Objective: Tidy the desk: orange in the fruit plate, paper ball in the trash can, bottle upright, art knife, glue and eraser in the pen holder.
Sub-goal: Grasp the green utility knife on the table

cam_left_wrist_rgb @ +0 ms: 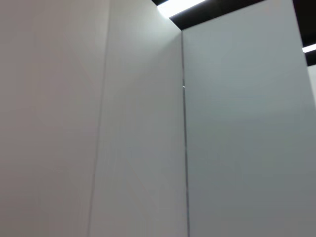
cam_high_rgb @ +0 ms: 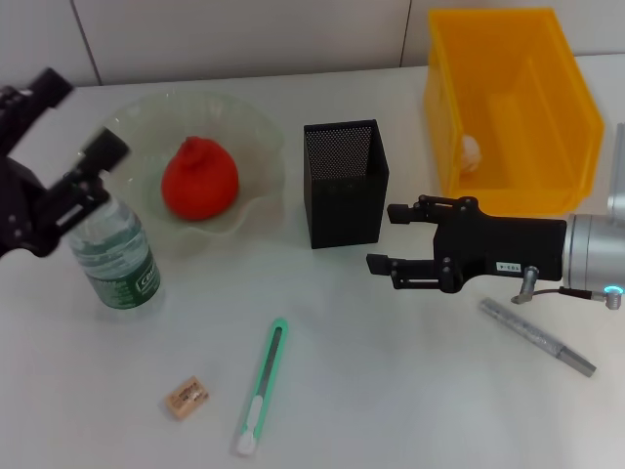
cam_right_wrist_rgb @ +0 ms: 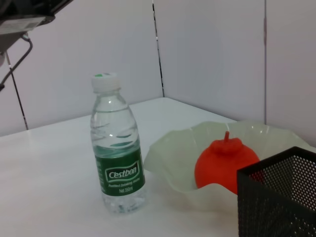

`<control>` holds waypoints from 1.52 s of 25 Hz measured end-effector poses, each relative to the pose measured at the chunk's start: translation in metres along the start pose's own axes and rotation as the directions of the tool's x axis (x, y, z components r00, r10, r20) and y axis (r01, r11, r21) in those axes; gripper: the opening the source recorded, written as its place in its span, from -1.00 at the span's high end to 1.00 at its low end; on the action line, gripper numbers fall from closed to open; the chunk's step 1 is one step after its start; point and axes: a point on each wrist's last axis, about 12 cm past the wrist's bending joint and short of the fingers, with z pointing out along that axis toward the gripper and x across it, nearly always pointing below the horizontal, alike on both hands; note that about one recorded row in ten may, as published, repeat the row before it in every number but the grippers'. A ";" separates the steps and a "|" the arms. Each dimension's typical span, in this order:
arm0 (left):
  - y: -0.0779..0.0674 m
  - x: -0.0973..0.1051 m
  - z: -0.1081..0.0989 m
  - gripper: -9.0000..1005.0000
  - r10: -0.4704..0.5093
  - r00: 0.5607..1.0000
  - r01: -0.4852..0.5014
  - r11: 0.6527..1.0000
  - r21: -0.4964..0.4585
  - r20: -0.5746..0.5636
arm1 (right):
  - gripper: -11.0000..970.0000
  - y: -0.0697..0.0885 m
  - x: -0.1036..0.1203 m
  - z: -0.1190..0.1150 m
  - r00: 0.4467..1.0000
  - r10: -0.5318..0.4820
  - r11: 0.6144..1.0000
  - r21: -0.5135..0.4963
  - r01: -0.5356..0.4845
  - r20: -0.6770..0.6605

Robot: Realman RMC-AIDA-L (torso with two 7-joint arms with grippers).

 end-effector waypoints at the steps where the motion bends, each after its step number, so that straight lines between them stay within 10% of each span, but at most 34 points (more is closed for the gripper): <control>1: 0.000 -0.001 0.006 -0.55 0.000 0.999 0.003 0.998 0.067 -0.041 | -0.59 0.000 0.000 0.000 1.000 0.001 1.000 0.004 -0.001 -0.002; 13: 0.004 0.005 0.027 -0.55 -0.020 0.937 0.112 0.963 0.244 -0.349 | -0.59 0.001 0.005 -0.007 0.998 -0.058 0.998 0.022 0.058 0.016; 38: -0.001 0.025 -0.002 -0.54 -0.188 0.780 0.275 0.960 0.056 -0.597 | -0.59 0.032 0.014 -0.064 0.994 -0.105 0.991 -0.080 0.107 0.021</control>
